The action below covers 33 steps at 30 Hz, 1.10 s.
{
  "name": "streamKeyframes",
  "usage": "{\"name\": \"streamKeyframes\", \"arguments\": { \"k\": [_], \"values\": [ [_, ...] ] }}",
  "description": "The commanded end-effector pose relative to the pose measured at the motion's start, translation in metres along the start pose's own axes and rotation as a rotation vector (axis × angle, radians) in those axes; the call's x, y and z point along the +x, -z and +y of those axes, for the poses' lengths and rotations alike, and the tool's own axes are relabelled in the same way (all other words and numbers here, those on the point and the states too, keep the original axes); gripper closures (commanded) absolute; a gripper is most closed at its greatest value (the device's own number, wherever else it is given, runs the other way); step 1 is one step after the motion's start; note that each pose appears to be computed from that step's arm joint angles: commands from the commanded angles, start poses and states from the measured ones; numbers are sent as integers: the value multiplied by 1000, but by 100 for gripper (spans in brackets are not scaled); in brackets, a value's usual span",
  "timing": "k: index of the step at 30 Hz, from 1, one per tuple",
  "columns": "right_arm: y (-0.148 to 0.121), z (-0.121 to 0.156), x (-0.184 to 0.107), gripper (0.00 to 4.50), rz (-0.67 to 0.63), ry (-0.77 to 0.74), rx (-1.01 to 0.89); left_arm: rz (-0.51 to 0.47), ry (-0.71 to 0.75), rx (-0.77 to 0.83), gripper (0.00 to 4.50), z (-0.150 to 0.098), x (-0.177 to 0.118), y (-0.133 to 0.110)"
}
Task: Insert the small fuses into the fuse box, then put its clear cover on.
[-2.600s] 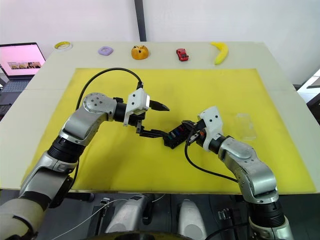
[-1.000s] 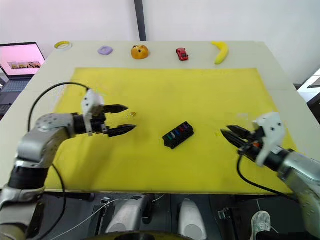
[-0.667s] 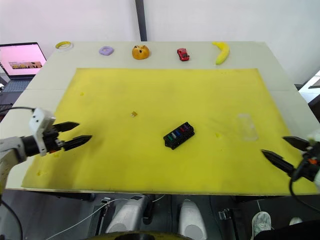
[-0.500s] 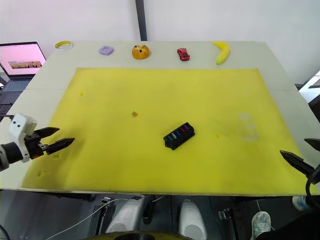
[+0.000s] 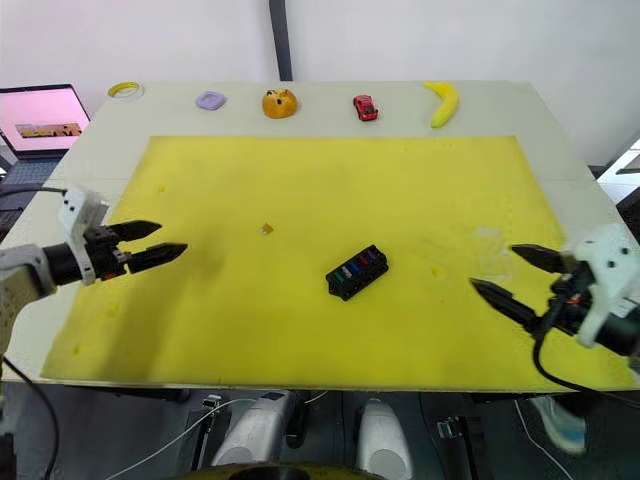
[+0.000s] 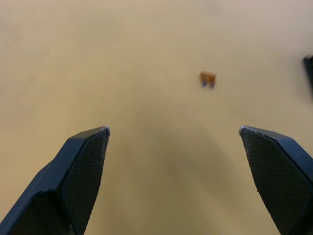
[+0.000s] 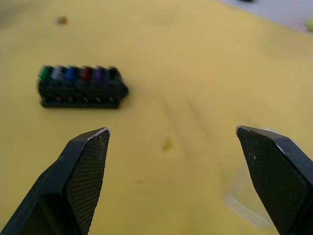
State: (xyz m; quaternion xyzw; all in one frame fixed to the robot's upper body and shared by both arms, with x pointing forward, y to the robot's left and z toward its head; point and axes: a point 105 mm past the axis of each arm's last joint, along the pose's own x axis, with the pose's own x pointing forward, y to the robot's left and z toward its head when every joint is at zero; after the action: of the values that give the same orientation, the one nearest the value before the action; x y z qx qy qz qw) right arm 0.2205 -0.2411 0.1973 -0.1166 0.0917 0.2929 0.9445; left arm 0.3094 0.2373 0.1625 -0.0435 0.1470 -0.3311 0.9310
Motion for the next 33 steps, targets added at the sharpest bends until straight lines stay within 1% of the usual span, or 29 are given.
{"name": "streamKeyframes", "arguments": {
  "k": [1, 4, 5, 7, 9, 12, 16, 21, 25, 33],
  "values": [
    [-21, 29, 15, 11, -88, -80, 2, -65, 14, -116, 0, -13, 8, -3],
    [-36, 61, 34, 11, -151, -194, 11, -102, 4, -267, 0, -23, 19, 1],
    [-39, 67, 38, 11, -161, -215, 16, -102, -2, -298, 0, -25, 21, 2],
    [-47, 80, 46, 11, -196, -276, 35, -120, 31, -376, 0, -37, 31, 2],
    [-53, 87, 52, 11, -218, -312, 53, -132, 67, -441, 0, -48, 39, 1],
    [-54, 93, 61, 11, -218, -341, 63, -133, 107, -526, 0, -64, 50, 3],
    [-54, 96, 70, 11, -213, -357, 64, -146, 124, -622, 0, -74, 59, 6],
    [-50, 96, 75, 11, -202, -350, 67, -137, 101, -701, 0, -76, 68, 13],
    [-49, 95, 75, 11, -196, -347, 68, -196, 59, -812, 0, -66, 73, 11],
    [-50, 99, 80, 11, -195, -375, 57, -173, 49, -821, 0, -67, 73, 16]
  ]
}}
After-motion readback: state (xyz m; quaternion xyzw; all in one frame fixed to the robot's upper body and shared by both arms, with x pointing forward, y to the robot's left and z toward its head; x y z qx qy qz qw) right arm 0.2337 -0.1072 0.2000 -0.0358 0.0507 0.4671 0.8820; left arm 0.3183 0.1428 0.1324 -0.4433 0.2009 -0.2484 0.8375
